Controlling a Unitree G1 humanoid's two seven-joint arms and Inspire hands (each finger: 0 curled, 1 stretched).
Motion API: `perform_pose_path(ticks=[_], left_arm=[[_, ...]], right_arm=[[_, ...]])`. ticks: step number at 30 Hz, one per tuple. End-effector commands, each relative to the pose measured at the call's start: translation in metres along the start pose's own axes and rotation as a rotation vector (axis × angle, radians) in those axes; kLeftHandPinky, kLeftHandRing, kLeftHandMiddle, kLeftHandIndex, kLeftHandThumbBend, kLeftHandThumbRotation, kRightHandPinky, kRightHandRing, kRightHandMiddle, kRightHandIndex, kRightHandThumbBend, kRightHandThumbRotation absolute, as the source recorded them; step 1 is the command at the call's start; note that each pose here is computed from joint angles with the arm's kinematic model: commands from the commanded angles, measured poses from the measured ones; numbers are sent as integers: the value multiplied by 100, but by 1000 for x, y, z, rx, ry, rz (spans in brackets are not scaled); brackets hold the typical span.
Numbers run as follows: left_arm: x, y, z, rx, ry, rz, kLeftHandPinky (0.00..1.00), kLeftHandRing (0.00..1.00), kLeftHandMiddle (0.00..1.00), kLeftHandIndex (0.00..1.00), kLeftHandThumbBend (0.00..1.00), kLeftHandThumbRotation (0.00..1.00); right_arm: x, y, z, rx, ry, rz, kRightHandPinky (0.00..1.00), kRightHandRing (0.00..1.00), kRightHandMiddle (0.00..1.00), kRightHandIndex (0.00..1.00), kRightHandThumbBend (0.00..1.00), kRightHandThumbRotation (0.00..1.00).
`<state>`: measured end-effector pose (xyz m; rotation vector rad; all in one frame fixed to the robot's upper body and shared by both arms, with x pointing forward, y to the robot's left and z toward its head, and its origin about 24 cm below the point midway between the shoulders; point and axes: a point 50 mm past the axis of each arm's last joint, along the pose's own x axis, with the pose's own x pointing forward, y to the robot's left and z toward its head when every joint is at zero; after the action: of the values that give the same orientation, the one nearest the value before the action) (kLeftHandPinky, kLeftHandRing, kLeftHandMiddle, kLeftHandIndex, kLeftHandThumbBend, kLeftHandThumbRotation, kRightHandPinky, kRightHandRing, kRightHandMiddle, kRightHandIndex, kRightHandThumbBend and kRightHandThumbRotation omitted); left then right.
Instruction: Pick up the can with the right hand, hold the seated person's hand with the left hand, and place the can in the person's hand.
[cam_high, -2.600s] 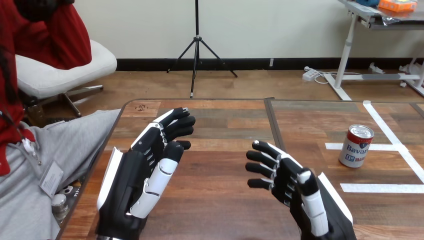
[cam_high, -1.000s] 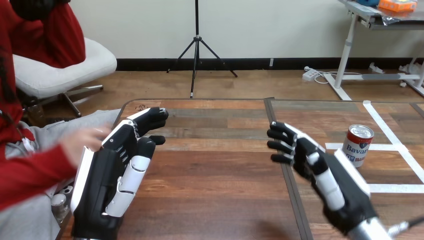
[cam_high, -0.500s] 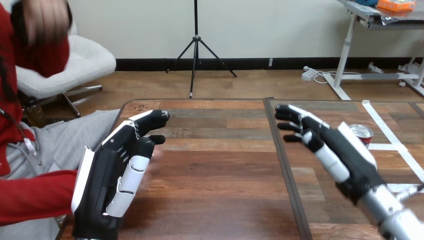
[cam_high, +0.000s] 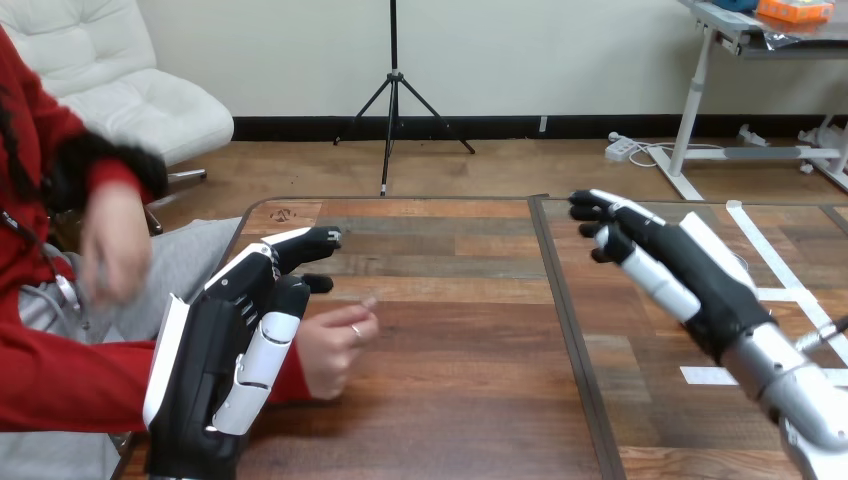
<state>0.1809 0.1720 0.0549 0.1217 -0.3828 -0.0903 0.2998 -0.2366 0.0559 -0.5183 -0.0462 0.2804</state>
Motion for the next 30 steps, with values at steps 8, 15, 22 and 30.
perform_pose_path(ticks=[8, 15, 22, 30], left_arm=[[14, -3, 7, 7, -97, -24, 60, 76, 75, 66, 56, 89], [12, -4, 6, 14, -83, -30, 57, 74, 75, 65, 53, 88], [10, -6, 5, 16, -72, -27, 57, 74, 75, 64, 54, 89], [11, -6, 4, 7, -82, -23, 57, 75, 75, 64, 54, 89]], right_arm=[[47, -52, 28, -70, -32, -169, 84, 90, 90, 90, 96, 100], [54, -60, 30, -80, -8, -208, 84, 90, 90, 90, 99, 100], [58, -69, 32, -85, 24, -243, 81, 90, 91, 90, 99, 100], [61, -79, 34, -153, 70, -277, 84, 92, 92, 91, 100, 100]])
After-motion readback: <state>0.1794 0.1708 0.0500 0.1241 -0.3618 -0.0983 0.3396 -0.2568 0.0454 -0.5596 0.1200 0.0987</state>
